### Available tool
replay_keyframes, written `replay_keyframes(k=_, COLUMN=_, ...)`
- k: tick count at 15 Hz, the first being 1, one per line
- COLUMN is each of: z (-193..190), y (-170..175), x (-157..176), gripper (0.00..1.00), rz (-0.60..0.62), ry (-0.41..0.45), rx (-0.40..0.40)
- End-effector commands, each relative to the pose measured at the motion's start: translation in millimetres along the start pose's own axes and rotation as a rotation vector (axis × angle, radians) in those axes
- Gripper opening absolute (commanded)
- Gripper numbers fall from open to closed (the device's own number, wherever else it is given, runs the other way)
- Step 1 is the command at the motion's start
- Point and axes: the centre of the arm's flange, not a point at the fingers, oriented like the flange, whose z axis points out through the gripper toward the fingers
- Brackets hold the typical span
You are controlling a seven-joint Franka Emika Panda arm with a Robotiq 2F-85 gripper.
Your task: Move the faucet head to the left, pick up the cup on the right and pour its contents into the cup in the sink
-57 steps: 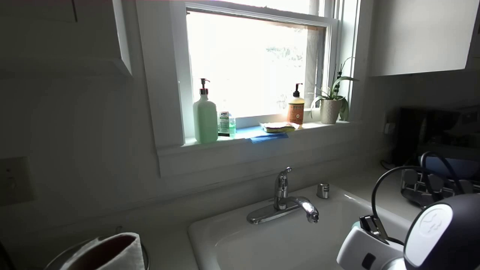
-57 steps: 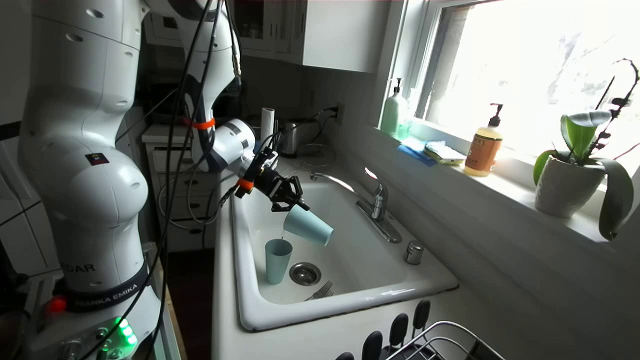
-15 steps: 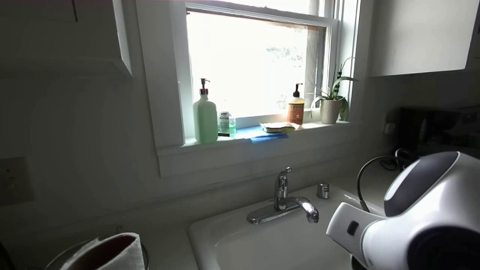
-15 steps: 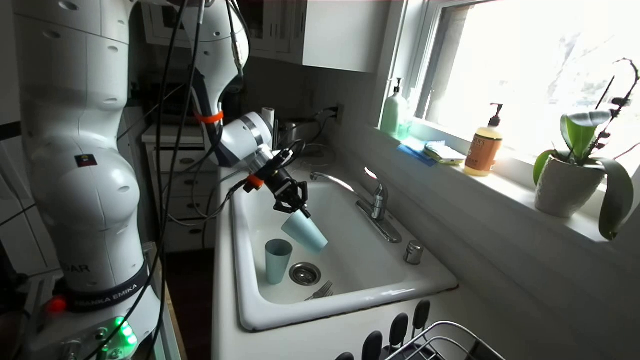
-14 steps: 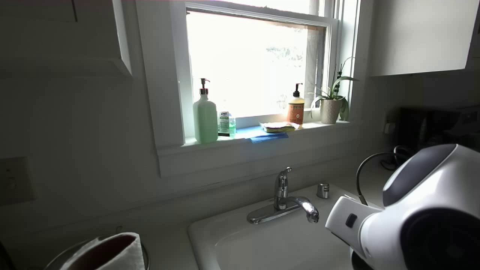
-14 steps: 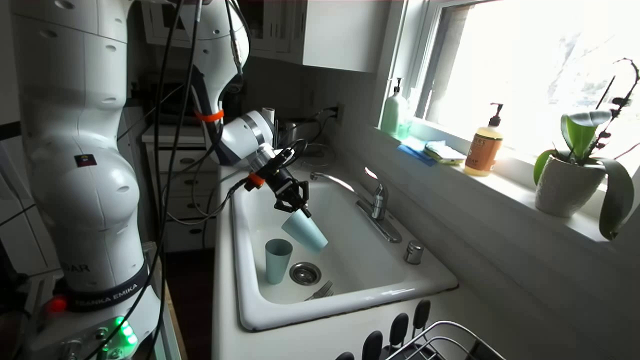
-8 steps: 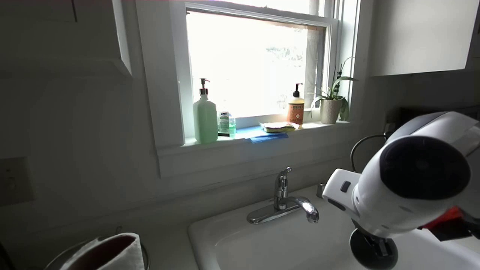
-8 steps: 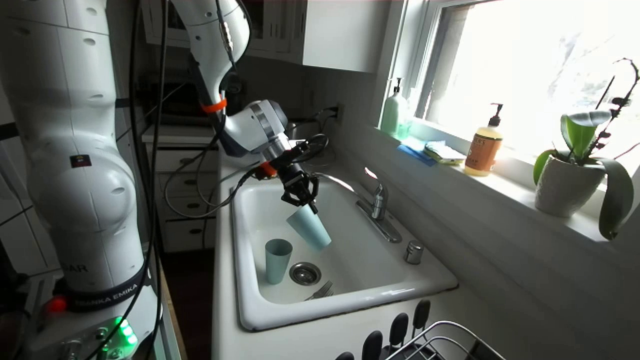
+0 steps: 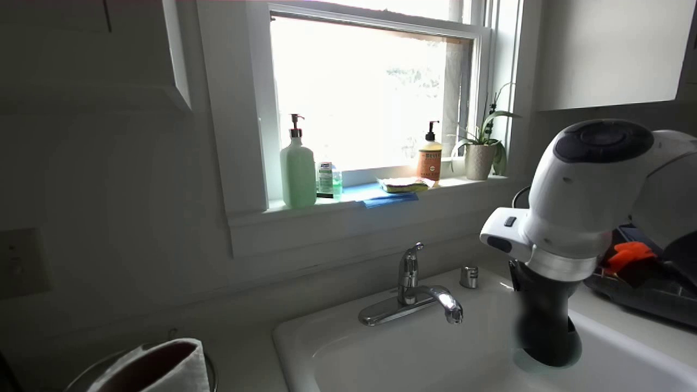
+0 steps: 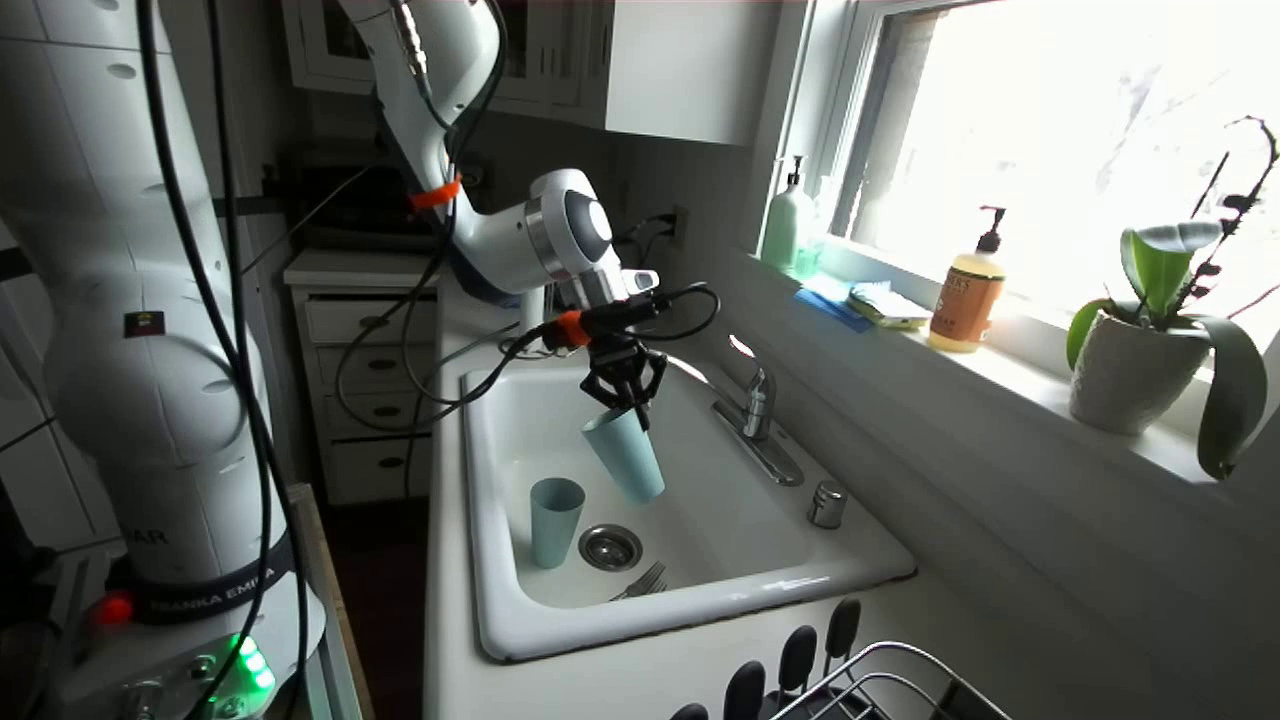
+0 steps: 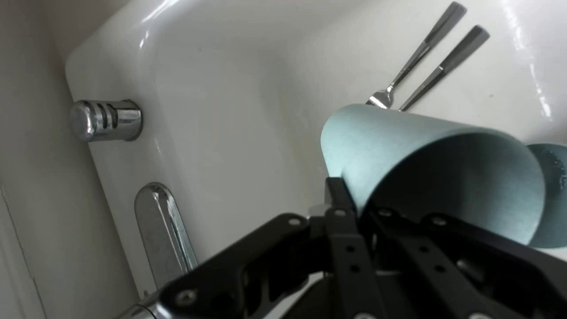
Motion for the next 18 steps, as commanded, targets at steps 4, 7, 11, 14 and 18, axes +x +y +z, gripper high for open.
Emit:
replay_keyframes(k=4, z=-26, y=52, x=-63, gripper=0.01, rz=0.066, ry=0.069, rx=0.124)
replay_keyframes(k=7, z=-13, y=54, x=-49, gripper=0.05, rz=0.073, ry=0.055, rx=0.108)
replay_keyframes(k=11, z=-11, y=50, x=-46, gripper=0.05, rz=0.065, ry=0.050, rx=0.113)
replay_keyframes(k=14, z=-8, y=65, x=-48, gripper=0.01, rz=0.090, ry=0.032, rx=0.135)
replay_keyframes(k=18, z=-10, y=111, x=-74, gripper=0.01, rz=0.191, ry=0.004, rx=0.171)
